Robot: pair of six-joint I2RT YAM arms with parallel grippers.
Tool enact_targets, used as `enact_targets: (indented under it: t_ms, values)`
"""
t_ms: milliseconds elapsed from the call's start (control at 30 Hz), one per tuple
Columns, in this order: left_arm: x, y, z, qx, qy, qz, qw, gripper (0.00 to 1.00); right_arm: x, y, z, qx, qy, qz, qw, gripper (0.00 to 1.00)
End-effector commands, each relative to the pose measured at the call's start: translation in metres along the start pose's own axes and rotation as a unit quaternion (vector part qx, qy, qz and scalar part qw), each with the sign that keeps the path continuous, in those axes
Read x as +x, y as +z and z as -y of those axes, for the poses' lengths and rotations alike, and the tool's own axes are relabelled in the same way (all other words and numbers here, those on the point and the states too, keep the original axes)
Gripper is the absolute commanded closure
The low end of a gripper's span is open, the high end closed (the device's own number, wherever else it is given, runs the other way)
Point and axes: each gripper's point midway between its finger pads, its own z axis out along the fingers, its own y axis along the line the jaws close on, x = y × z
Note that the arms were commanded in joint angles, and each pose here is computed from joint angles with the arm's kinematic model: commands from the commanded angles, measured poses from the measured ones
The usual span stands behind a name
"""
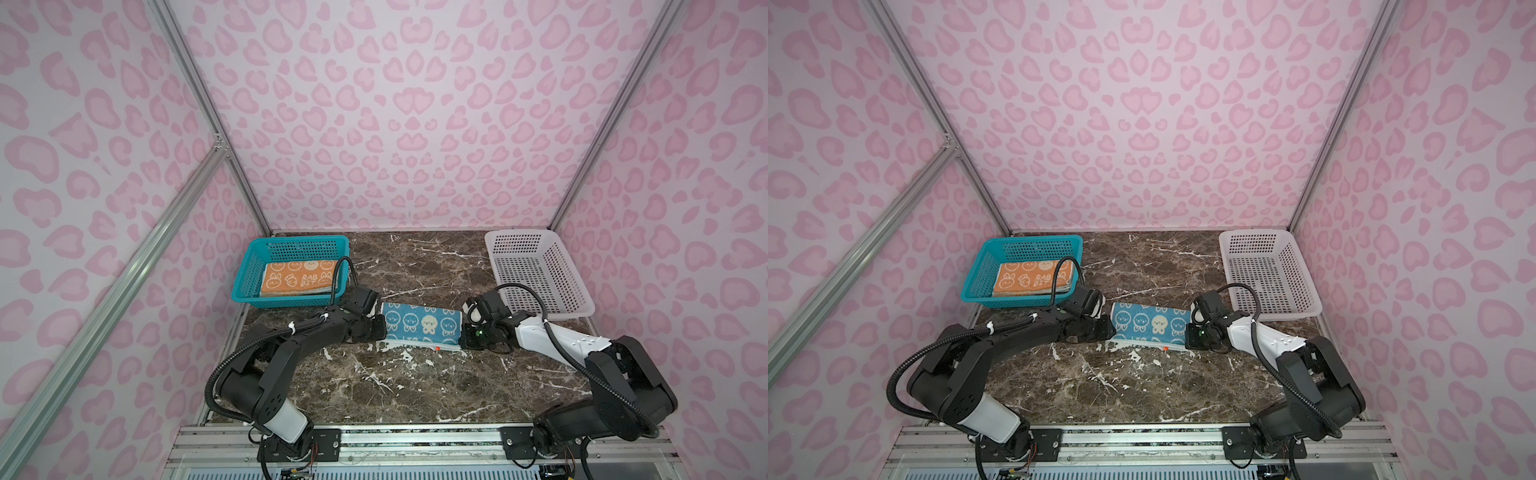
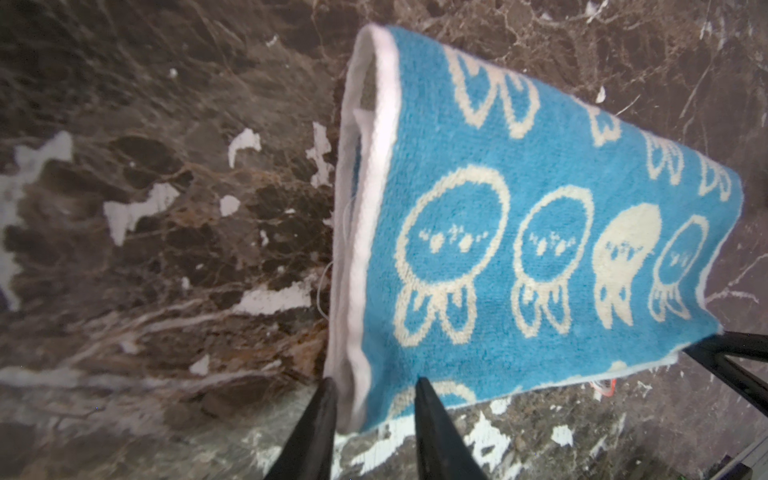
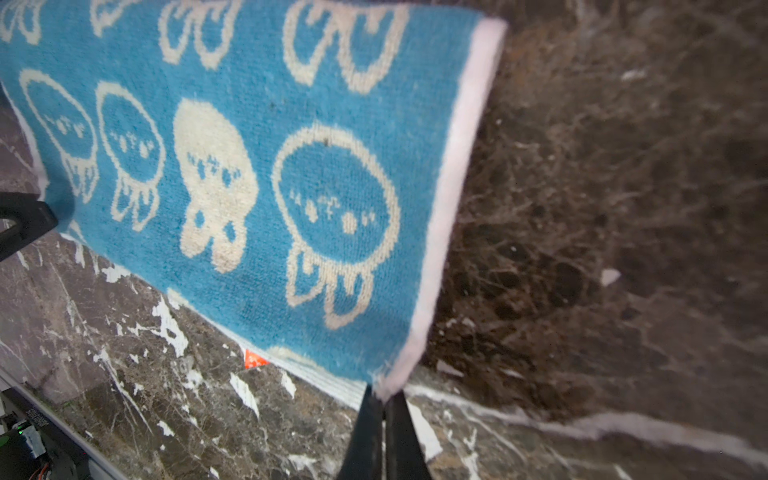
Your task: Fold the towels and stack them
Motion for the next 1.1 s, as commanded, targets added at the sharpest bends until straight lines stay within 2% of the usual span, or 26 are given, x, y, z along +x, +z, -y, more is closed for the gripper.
enact_targets:
  t_ms: [0, 133, 267, 400, 700, 933, 1067]
  values:
    - [0.001, 0.002, -0.003, -0.007, 0.0, -0.005, 1.0, 0.75, 0.001, 0.0, 0.002, 0.009, -0.007, -0.003, 1.0, 1.0]
    - [0.001, 0.003, -0.004, -0.01, 0.0, -0.005, 1.0, 0.84, 0.0, -0.001, 0.002, 0.01, -0.008, -0.002, 1.0, 1.0]
    - [0.0, 0.001, -0.004, -0.014, 0.003, -0.005, 1.0, 0.89, 0.0, -0.003, 0.001, 0.01, -0.013, -0.001, 1.0, 1.0]
    - [-0.004, -0.002, -0.005, -0.02, 0.006, -0.001, 1.0, 0.9, -0.002, -0.004, 0.0, 0.011, -0.016, -0.001, 1.0, 1.0]
    - [-0.006, -0.002, -0.002, -0.017, 0.004, 0.0, 1.0, 0.84, 0.0, -0.002, -0.001, 0.009, -0.016, -0.003, 1.0, 1.0]
    - [-0.008, -0.004, 0.001, -0.01, 0.005, 0.003, 1.0, 0.97, -0.002, -0.004, -0.002, 0.01, -0.02, 0.002, 1.0, 1.0]
    - [-0.008, -0.005, 0.002, -0.007, 0.005, 0.005, 1.0, 0.97, -0.004, -0.008, -0.003, 0.012, -0.023, 0.005, 1.0, 1.0]
